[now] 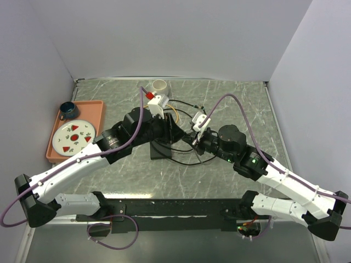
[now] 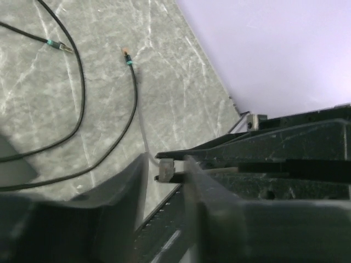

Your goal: Insert the plug into the switch port

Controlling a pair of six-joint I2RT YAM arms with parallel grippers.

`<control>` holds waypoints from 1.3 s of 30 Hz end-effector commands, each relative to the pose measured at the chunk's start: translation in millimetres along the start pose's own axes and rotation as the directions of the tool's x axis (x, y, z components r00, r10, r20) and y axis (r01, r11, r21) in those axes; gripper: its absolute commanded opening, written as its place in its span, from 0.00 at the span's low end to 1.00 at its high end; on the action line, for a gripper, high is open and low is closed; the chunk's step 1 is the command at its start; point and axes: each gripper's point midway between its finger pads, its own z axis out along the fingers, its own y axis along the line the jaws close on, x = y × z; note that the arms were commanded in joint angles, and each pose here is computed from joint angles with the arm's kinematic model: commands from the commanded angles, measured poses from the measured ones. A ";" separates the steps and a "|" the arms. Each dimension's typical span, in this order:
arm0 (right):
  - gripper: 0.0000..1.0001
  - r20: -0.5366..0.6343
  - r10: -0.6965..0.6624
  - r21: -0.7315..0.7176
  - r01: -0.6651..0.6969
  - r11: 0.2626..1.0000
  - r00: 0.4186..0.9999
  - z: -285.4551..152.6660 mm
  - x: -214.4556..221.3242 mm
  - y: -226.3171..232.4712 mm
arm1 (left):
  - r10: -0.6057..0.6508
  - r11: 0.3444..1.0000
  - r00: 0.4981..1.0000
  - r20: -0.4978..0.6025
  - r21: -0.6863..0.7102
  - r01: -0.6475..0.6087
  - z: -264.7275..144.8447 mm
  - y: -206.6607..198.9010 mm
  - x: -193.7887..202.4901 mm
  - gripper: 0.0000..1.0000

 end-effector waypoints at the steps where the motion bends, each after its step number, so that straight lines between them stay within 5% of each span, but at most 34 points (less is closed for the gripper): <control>1: 0.00 0.024 0.001 0.036 -0.002 0.999 1.000 -0.6 -5.5 -5.7 | -0.007 1.000 0.997 0.077 0.009 0.006 -7.1 -3.8 -28.7 0.74; 6: 0.00 0.011 0.005 0.036 -0.005 0.999 1.000 -4.0 -2.2 -5.6 | -0.033 0.992 0.992 0.122 -0.116 0.048 -15.4 48.2 -42.8 0.93; 19: 0.00 -0.124 0.009 -0.164 -0.029 0.986 0.992 -2.9 24.6 35.1 | -0.209 0.873 0.966 0.152 -0.416 0.254 -30.9 207.2 -0.1 0.96; 32: 0.00 -0.370 -0.015 -0.359 -0.128 0.924 0.929 37.0 116.4 113.5 | -0.296 0.801 0.940 0.169 -0.492 0.341 -28.0 274.5 41.8 0.95; 39: 0.00 -0.511 -0.011 -0.349 -0.196 0.916 0.860 56.4 177.9 134.9 | -0.327 0.801 0.934 0.142 -0.483 0.354 -18.3 288.9 57.4 0.94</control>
